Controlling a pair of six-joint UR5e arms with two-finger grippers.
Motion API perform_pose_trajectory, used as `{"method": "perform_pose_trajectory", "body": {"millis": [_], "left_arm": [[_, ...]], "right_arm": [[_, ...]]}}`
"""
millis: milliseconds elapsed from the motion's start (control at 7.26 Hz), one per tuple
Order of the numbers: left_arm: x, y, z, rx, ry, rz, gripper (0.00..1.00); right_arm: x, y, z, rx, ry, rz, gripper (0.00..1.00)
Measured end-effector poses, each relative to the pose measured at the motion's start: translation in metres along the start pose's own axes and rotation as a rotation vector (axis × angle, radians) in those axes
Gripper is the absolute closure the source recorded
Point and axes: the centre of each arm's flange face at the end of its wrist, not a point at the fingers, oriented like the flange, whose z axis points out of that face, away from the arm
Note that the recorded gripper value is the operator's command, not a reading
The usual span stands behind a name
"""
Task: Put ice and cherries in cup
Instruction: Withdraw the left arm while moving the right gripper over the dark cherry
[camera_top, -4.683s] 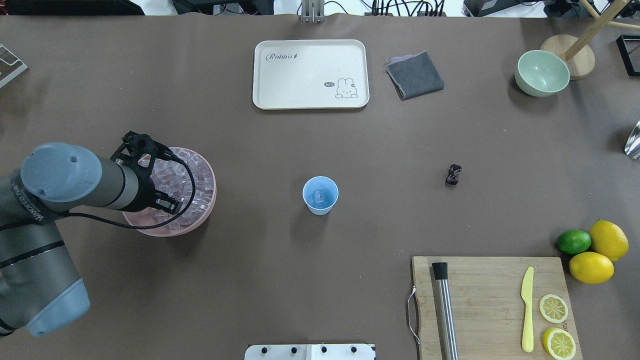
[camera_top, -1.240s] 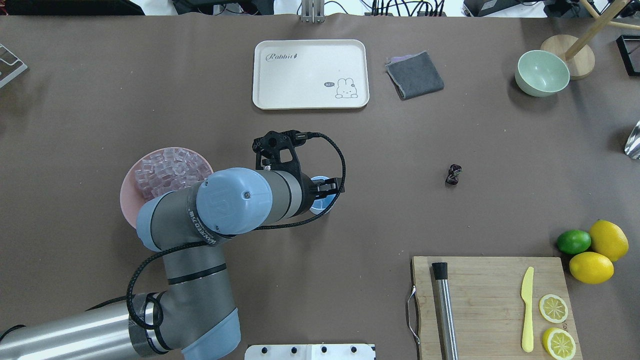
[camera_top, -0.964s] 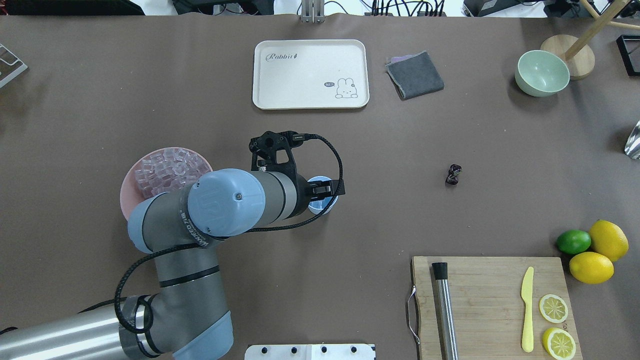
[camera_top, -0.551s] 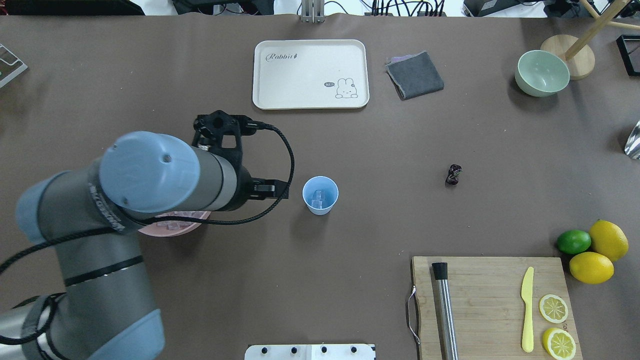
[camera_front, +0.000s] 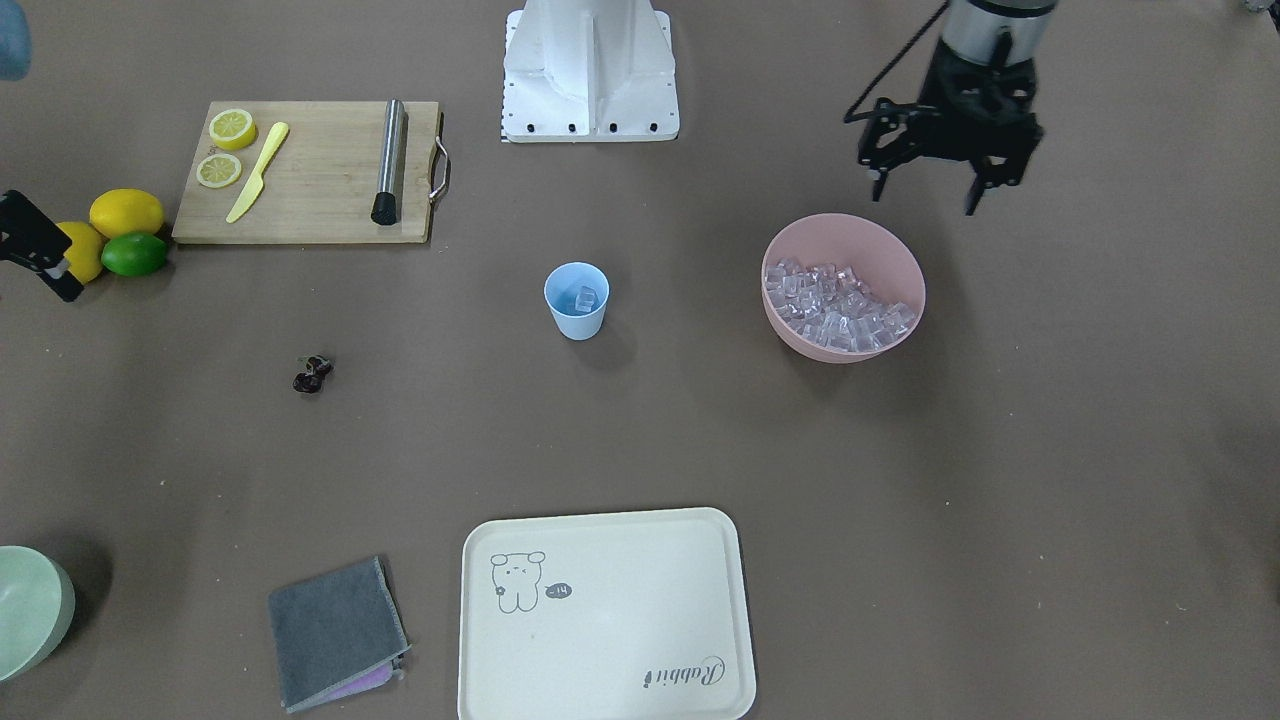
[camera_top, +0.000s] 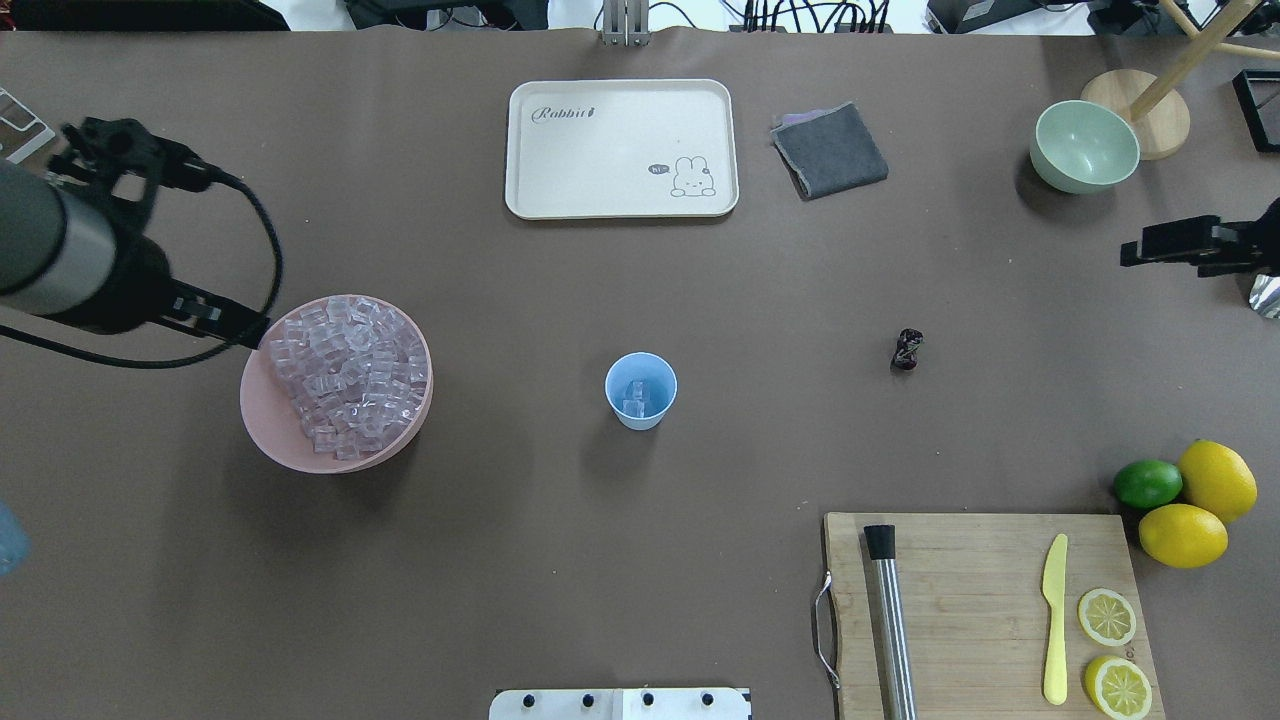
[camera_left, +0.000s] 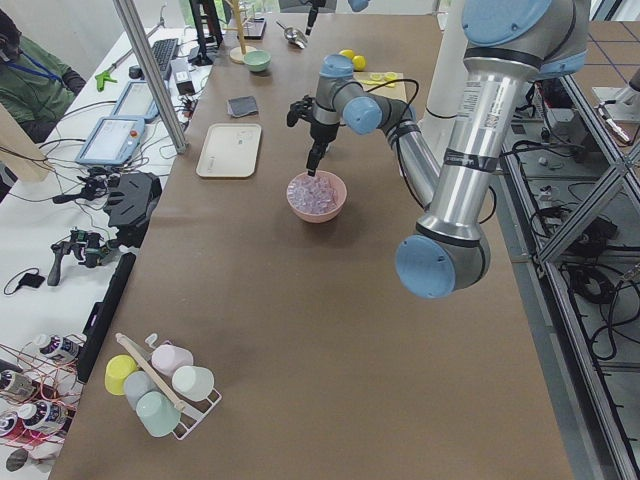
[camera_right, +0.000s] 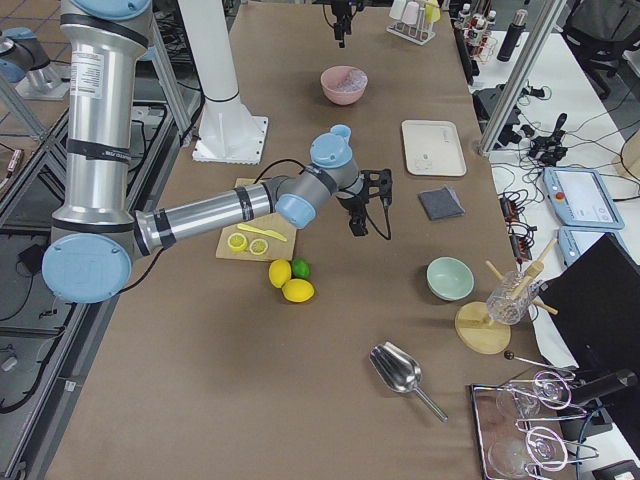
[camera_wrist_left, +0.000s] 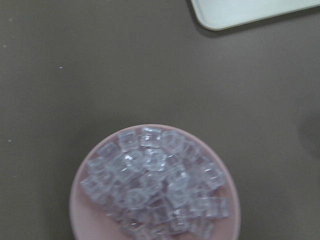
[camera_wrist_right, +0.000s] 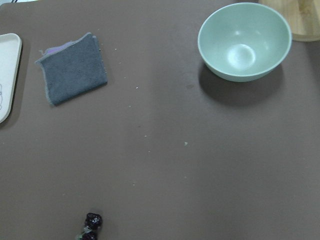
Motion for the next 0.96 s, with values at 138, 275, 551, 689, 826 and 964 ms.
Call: {"method": "perform_pose_trajectory", "body": {"millis": [138,275,551,689,826,964], "left_arm": [[-0.072,0.014,-0.001,-0.051,-0.022,0.050,0.01],[-0.154,0.033,0.001,-0.102,-0.056,0.065,0.01],[-0.317,0.069,-0.003,-0.153,-0.099,0.097,0.01],[-0.374,0.092,-0.007,-0.155,-0.065,0.094,0.01],[-0.408,0.114,-0.006,-0.151,-0.023,0.077,0.01],[-0.427,0.136,0.000,-0.156,0.006,0.057,0.01]], "right_arm": [[-0.037,0.003,0.020,0.001,0.007,0.013,0.00],[-0.079,0.002,0.033,-0.012,0.040,0.027,0.00],[-0.138,0.005,0.037,-0.040,0.101,0.031,0.00],[-0.149,0.009,0.039,-0.049,0.112,0.026,0.00],[-0.152,0.014,0.044,-0.063,0.121,0.018,0.00],[-0.152,0.022,0.054,-0.086,0.133,0.003,0.00]]}}
